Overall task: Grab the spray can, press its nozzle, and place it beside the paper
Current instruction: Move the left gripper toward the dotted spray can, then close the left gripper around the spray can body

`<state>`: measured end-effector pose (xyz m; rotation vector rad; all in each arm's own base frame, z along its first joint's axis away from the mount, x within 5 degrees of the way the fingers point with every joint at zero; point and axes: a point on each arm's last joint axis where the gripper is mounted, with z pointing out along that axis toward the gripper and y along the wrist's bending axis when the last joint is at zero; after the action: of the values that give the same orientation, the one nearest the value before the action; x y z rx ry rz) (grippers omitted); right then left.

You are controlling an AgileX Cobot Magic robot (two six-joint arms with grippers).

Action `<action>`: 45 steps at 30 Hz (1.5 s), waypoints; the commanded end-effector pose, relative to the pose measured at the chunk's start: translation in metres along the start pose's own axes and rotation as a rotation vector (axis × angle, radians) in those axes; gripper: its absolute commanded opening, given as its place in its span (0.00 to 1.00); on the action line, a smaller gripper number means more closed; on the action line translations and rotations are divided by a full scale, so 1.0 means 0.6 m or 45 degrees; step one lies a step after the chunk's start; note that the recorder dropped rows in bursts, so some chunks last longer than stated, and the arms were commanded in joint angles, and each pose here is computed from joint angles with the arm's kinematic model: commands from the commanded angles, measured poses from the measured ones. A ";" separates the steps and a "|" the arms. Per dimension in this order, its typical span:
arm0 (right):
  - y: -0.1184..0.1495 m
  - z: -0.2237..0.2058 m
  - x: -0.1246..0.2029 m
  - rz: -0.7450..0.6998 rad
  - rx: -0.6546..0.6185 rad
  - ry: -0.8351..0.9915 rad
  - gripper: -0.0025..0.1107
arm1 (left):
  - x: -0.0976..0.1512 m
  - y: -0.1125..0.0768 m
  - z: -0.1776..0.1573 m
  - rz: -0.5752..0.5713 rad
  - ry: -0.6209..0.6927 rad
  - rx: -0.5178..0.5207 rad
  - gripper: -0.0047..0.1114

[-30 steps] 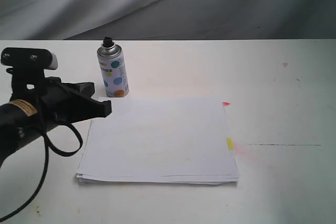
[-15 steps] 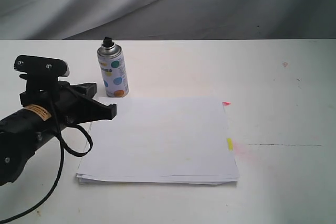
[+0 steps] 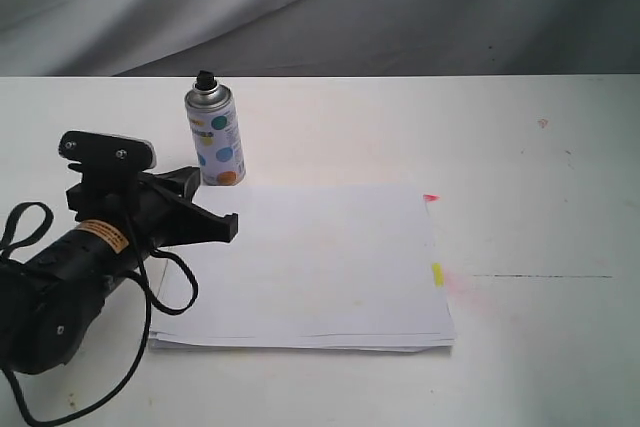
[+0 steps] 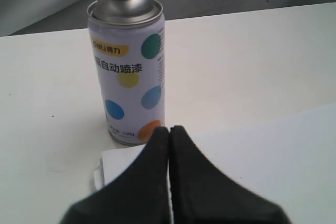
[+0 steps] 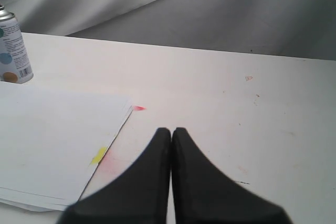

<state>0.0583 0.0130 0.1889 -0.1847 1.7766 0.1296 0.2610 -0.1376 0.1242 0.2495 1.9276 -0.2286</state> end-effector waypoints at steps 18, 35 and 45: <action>0.000 0.000 0.002 0.010 0.000 0.001 0.02 | -0.004 0.001 0.014 0.038 -0.079 -0.031 0.89; 0.000 0.000 0.002 0.010 0.000 0.001 0.02 | -0.018 -0.014 0.086 0.004 -0.072 -0.064 0.89; 0.000 0.000 0.002 0.010 0.000 0.001 0.02 | -0.007 -0.015 0.121 0.034 -0.137 -0.114 0.89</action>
<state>0.0583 0.0130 0.1889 -0.1847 1.7766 0.1296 0.3172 -0.1638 0.0999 0.1967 1.8585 -0.1521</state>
